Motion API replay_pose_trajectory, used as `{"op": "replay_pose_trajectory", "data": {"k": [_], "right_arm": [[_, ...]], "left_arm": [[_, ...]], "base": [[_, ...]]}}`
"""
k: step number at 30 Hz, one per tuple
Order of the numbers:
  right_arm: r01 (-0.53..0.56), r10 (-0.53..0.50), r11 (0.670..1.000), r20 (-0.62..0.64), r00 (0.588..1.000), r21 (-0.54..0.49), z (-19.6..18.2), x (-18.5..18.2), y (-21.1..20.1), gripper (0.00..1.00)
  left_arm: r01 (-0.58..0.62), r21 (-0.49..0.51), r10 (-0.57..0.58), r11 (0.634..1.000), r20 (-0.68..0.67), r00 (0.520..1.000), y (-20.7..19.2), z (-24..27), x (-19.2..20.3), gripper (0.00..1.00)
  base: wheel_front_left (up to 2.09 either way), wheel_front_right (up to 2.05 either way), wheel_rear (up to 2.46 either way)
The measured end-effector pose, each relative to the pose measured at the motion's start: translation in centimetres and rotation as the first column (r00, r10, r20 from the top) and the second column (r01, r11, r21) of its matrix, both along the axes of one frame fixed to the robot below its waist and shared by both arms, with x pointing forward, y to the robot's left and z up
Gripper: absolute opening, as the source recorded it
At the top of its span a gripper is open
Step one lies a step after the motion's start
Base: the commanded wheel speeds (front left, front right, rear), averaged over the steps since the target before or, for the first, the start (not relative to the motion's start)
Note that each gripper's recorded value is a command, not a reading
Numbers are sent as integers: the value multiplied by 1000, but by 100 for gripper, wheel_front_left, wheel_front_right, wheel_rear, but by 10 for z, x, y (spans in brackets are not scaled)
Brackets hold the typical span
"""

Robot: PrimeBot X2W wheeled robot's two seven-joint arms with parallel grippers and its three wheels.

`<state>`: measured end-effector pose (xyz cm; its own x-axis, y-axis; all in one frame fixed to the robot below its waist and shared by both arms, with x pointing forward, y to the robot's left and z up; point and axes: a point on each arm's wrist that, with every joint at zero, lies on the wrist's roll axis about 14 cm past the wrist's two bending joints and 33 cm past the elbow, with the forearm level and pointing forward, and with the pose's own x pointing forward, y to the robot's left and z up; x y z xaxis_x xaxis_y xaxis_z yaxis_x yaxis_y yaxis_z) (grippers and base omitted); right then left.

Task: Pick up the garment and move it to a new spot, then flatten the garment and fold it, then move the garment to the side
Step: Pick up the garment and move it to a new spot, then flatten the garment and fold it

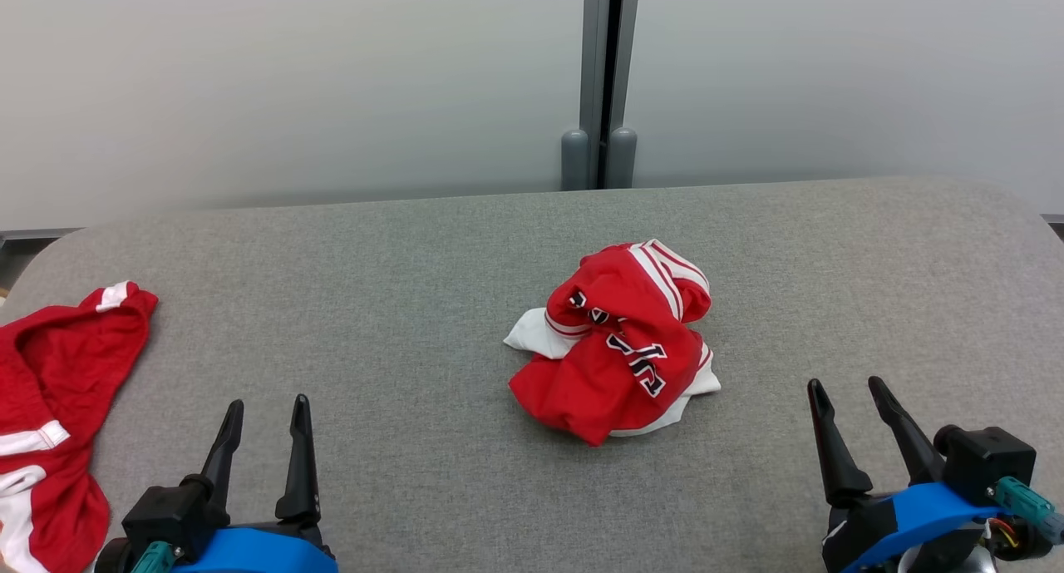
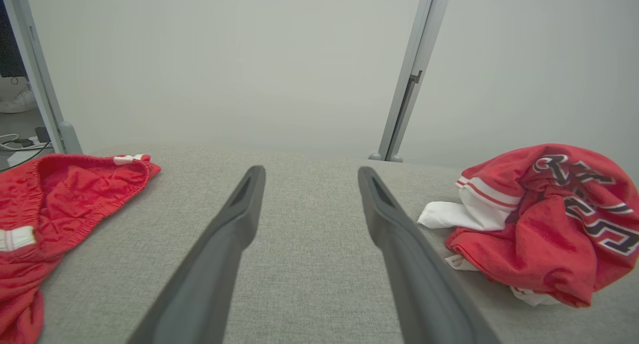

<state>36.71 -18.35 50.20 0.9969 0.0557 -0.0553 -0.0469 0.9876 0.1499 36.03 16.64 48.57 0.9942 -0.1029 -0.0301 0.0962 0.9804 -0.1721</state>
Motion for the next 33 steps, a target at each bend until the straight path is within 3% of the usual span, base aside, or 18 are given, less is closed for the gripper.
{"op": "replay_pose_trajectory", "data": {"k": [14, 19, 27, 33], "right_arm": [[-11, 11, 1000, -43, 999, 12, -8, 7, 3, 100], [-63, 64, 998, -177, 982, 8, -25, 30, 17, 100], [-165, 159, 986, -450, 879, 26, -68, 63, 46, 100], [-178, 158, 984, -582, 798, 22, -96, 80, 51, 100]], "left_arm": [[3, -10, -3, 1000, -17, 1000, -5, -1, 3, 100], [9, -15, -10, 1000, -33, 999, -8, -6, 7, 100], [4, -18, -5, 1000, -42, 999, -5, -9, 13, 100], [-13, -15, 12, 1000, -50, 999, 2, -12, 14, 100]], "base": [[0, 0, 0], [0, 0, 0], [0, 0, 0], [0, 0, 0]]}}
